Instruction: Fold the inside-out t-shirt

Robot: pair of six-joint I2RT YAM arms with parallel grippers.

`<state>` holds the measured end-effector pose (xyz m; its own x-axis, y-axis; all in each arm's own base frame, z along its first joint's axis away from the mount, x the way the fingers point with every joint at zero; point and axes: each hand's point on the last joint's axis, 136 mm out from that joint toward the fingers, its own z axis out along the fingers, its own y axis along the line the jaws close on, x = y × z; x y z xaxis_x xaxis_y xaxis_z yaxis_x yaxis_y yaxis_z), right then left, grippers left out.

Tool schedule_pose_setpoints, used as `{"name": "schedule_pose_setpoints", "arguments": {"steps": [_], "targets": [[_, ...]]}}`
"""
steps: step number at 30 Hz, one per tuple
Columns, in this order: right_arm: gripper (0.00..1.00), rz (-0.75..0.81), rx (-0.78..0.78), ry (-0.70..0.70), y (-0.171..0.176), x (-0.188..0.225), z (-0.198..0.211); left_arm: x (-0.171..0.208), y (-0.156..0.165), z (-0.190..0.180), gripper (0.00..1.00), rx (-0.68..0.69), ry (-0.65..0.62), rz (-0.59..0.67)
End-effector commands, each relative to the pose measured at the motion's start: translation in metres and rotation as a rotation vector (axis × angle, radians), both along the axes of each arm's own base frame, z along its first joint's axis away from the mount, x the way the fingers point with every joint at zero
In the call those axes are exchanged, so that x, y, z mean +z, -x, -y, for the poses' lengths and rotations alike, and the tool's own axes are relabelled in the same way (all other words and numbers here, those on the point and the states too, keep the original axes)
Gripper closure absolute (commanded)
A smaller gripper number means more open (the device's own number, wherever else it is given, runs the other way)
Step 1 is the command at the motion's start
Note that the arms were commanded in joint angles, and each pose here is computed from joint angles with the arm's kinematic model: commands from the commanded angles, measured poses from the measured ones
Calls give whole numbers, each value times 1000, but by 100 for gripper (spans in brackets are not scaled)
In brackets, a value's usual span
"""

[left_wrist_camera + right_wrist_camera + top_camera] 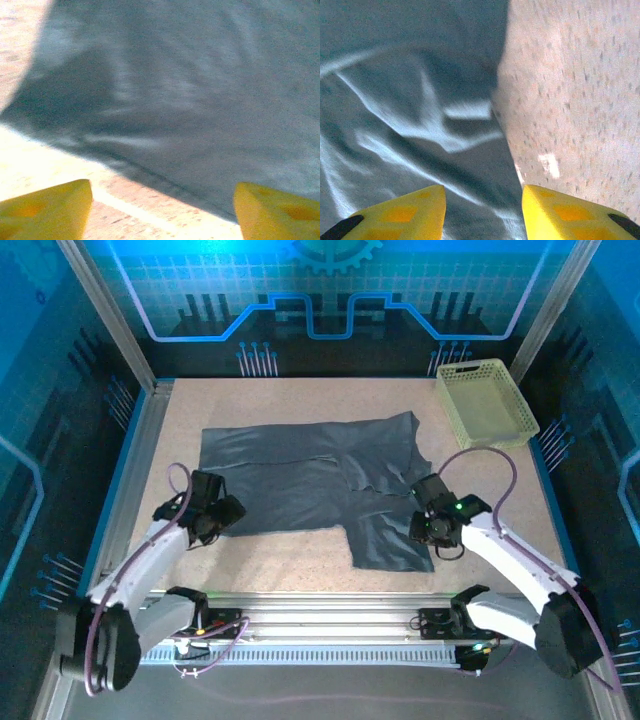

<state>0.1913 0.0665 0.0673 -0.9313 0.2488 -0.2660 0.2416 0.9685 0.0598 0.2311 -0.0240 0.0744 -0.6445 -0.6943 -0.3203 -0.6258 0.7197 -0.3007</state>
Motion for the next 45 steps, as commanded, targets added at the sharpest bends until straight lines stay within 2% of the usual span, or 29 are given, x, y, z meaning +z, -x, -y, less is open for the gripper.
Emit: {"name": "schedule_pose_setpoints", "arguments": {"steps": [1,3,6,9,11,13,17,21,25,28,32,39,45], "targets": [[54,-65,-92,-46,27,-13,1,0,30,-36,17,166,-126,-42],[54,-50,-98,-60,28,-16,1,-6,32,-46,17,219,-103,-55],[54,-36,-89,-64,26,-16,0,-25,29,-50,17,279,14,-89],[53,-37,-86,-46,27,-18,3,-35,23,-56,19,298,32,-101],[53,-38,-86,-49,28,-21,3,-37,14,-54,24,288,65,-76],[53,-34,-79,-68,28,-24,0,-36,2,-50,35,267,101,-40],[53,-21,-67,-92,26,-25,-4,-38,-3,-57,37,286,77,-28],[52,-21,-62,-72,26,-25,-1,-46,2,-59,40,310,70,-88],[52,-14,-63,-64,24,-23,0,-50,9,-65,38,328,34,-134],[52,-17,-66,-60,23,-23,0,-53,3,-67,50,324,40,-124],[51,-26,-80,-33,26,-22,6,-56,-4,-73,59,331,28,-119],[49,-67,-117,-16,36,-26,12,-60,-10,-81,85,340,25,-106],[50,-82,-134,-27,41,-29,10,-57,-14,-86,97,343,30,-87]]}}
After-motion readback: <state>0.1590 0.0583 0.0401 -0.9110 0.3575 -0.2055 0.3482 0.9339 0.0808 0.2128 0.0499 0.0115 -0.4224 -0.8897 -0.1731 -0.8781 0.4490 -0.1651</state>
